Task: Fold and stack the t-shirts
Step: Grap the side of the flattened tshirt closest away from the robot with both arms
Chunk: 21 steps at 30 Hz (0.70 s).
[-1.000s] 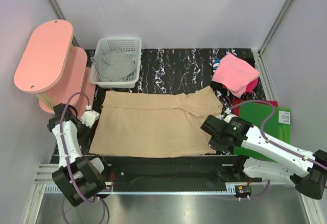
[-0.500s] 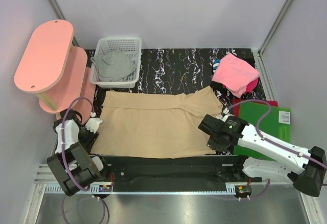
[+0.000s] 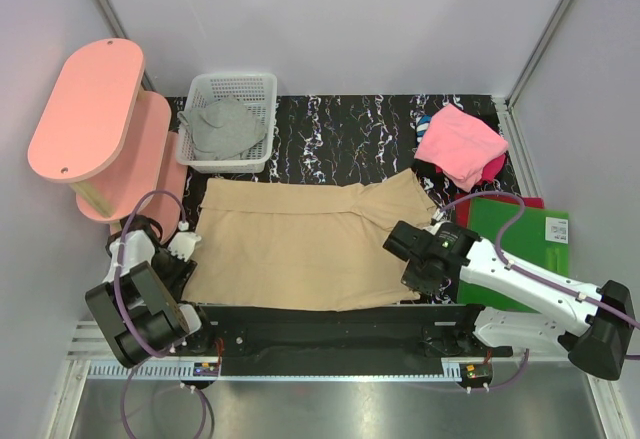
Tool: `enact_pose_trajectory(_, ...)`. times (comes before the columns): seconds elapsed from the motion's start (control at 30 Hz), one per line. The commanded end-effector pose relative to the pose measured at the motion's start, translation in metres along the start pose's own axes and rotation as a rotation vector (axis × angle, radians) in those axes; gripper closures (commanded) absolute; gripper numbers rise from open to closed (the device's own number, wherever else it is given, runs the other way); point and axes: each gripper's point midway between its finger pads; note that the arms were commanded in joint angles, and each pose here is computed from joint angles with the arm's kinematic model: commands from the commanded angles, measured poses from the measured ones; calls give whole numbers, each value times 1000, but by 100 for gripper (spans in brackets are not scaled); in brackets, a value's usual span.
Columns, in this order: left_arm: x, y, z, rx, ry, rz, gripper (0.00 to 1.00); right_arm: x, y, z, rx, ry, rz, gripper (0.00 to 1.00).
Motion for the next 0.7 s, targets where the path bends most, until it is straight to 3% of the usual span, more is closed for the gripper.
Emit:
enact_pose_trajectory(0.0,3,-12,5,23,-8,-58,42,-7,-5,3,2,-10,-26,100)
enact_pose_trajectory(0.67,0,-16,-17,115,11,-59,42,-4,-3,4,3,-14,-20,100)
Point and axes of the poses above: each gripper's point midway between its finger pads, its own x axis out along the fingers, its own z axis along the line the jaws close on, y = z × x, and after that the axes turned 1 degree about -x, right-handed
